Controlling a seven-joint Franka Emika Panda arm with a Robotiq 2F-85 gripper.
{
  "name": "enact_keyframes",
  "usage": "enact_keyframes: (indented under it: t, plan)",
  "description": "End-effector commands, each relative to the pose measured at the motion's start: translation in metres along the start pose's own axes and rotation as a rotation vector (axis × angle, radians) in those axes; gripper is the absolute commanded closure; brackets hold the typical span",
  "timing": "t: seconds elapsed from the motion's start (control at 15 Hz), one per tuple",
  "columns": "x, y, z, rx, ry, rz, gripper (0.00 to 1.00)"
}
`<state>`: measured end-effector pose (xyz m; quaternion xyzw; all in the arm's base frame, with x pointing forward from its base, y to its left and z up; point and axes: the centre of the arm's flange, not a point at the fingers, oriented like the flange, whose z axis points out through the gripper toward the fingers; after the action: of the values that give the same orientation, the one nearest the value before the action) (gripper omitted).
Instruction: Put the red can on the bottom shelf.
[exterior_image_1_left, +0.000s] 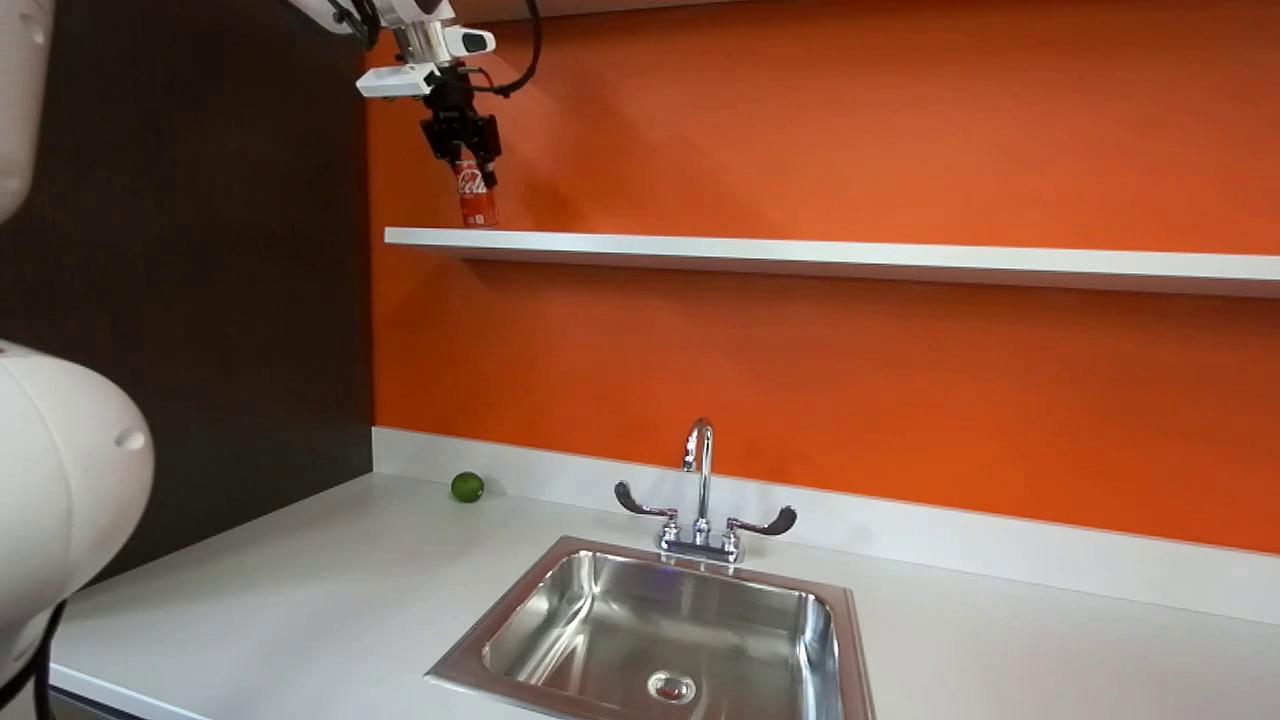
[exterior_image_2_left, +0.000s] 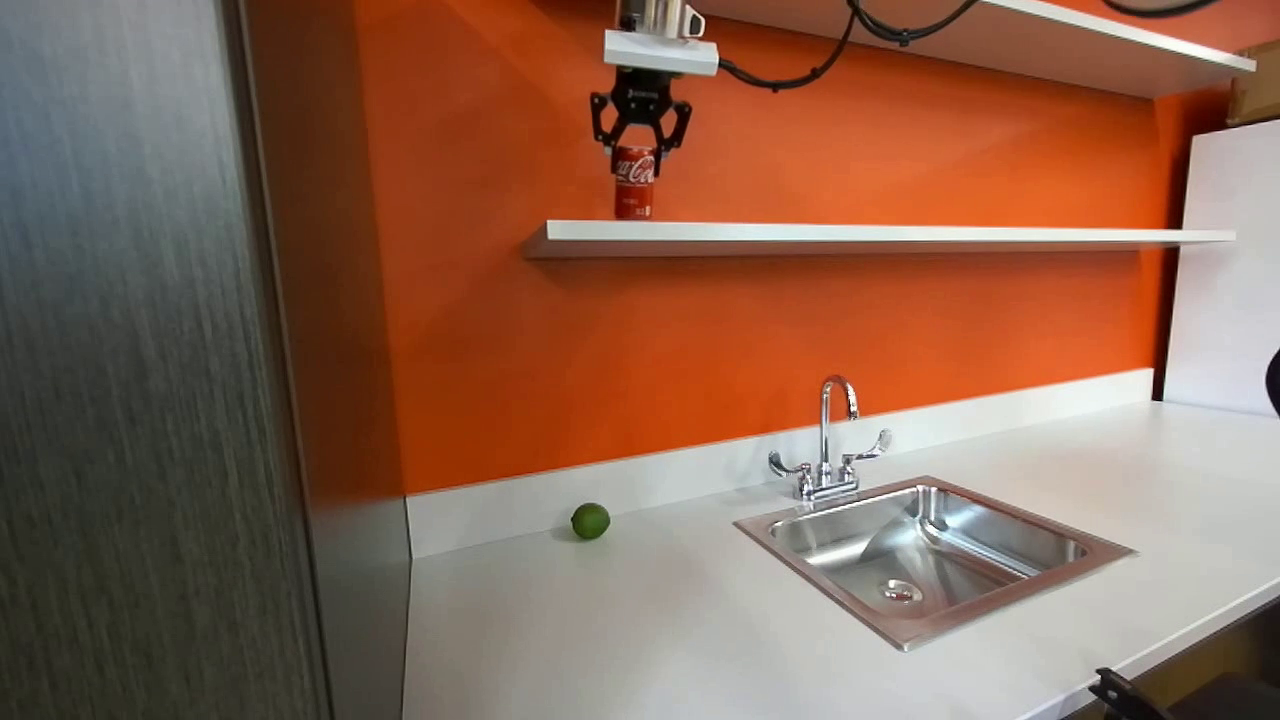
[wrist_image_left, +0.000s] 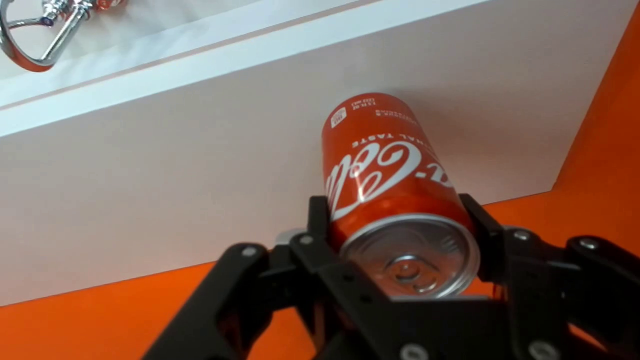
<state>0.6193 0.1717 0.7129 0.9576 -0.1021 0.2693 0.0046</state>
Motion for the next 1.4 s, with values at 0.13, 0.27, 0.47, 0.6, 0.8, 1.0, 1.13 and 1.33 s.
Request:
enact_keyframes:
  t: [0.13, 0.27, 0.47, 0.6, 0.8, 1.0, 1.13, 1.33]
  plan:
    - [0.026, -0.008, -0.001, -0.017, -0.005, 0.006, 0.62]
    - [0.029, -0.008, 0.003, -0.019, -0.01, 0.01, 0.62]
    - [0.034, -0.008, 0.007, -0.022, -0.017, 0.016, 0.62]
    - [0.037, -0.008, 0.01, -0.023, -0.022, 0.02, 0.62]
    - [0.042, -0.008, 0.014, -0.025, -0.027, 0.029, 0.05]
    - [0.044, -0.008, 0.017, -0.025, -0.031, 0.034, 0.0]
    - [0.043, -0.008, 0.016, -0.017, -0.024, 0.033, 0.0]
    - [0.034, -0.006, 0.014, -0.011, -0.022, 0.029, 0.0]
